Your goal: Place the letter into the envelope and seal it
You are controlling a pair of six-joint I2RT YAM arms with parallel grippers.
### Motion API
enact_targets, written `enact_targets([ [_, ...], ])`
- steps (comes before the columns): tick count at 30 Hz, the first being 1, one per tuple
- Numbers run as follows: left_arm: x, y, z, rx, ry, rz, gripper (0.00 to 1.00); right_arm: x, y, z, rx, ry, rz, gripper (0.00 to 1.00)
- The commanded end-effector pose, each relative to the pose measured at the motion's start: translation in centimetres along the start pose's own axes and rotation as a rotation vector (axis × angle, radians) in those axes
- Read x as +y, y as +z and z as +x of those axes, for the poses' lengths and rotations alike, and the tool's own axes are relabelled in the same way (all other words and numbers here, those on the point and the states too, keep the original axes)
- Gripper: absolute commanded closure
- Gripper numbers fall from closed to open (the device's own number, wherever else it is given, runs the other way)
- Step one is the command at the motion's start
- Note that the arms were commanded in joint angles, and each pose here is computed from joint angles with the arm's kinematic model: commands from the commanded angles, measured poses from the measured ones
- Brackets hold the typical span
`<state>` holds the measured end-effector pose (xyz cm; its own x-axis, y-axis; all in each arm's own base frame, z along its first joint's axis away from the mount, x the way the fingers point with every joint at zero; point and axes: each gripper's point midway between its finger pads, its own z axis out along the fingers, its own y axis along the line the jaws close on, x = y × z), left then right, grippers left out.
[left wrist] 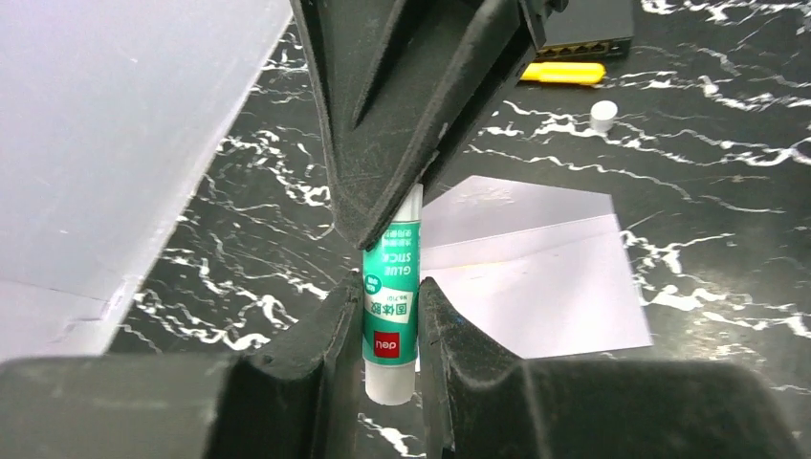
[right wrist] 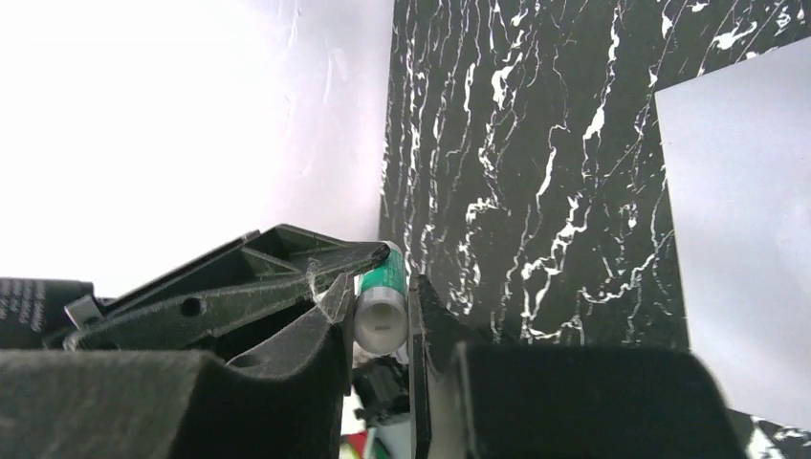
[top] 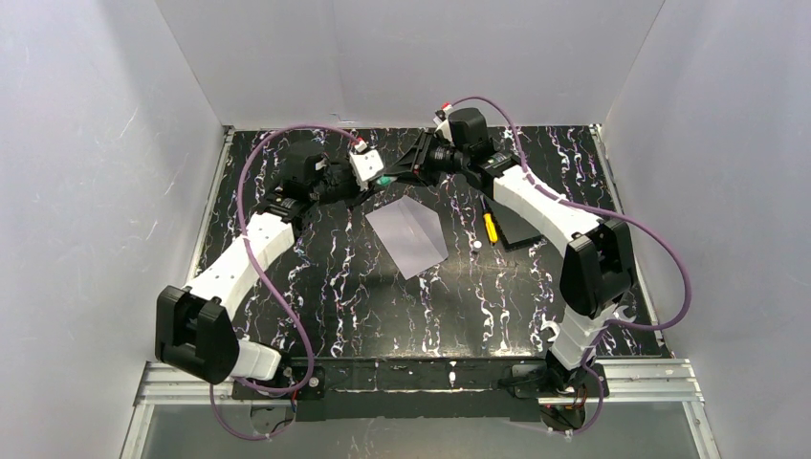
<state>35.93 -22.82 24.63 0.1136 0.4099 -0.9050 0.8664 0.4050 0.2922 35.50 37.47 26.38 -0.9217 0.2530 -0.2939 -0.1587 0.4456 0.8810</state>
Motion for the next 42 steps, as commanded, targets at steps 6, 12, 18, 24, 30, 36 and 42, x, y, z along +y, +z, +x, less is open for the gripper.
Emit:
enact_targets([
  [6,1.6,-0.2,-0.5,0.044,-0.021,-0.035,1.0,3.0,-1.2,-3.2,-0.127,-0.012,-0.069,0.25],
  [12,-2.1,0.5,-2.4,0.011,-0.308,0.186,1.0,1.3,-1.3,0.3,0.052,-0.149,-0.091,0.18],
  [18,-3.0,0.6,-2.9,-0.019,-0.375,0.233,1.0,0.0,-1.2,0.8,0.087,-0.171,-0.04,0.33],
  [24,-2.9,0.7,-2.9,-0.009,-0.408,0.23,1.0,0.0,-0.6,0.9,0.123,-0.155,-0.049,0.67],
  [30,-2.1,0.9,-1.7,0.042,-0.455,0.172,0.84,0.1,-0.8,0.3,0.1,-0.166,-0.035,0.87],
  [36,-1.9,-0.1,-0.6,-0.026,-0.621,0.216,0.54,0.3,-1.7,-1.0,0.044,-0.179,-0.044,0.88],
  [42,-2.5,-0.1,-1.1,-0.099,-0.73,0.364,0.46,0.6,-1.7,-0.3,0.08,-0.165,-0.089,0.86],
])
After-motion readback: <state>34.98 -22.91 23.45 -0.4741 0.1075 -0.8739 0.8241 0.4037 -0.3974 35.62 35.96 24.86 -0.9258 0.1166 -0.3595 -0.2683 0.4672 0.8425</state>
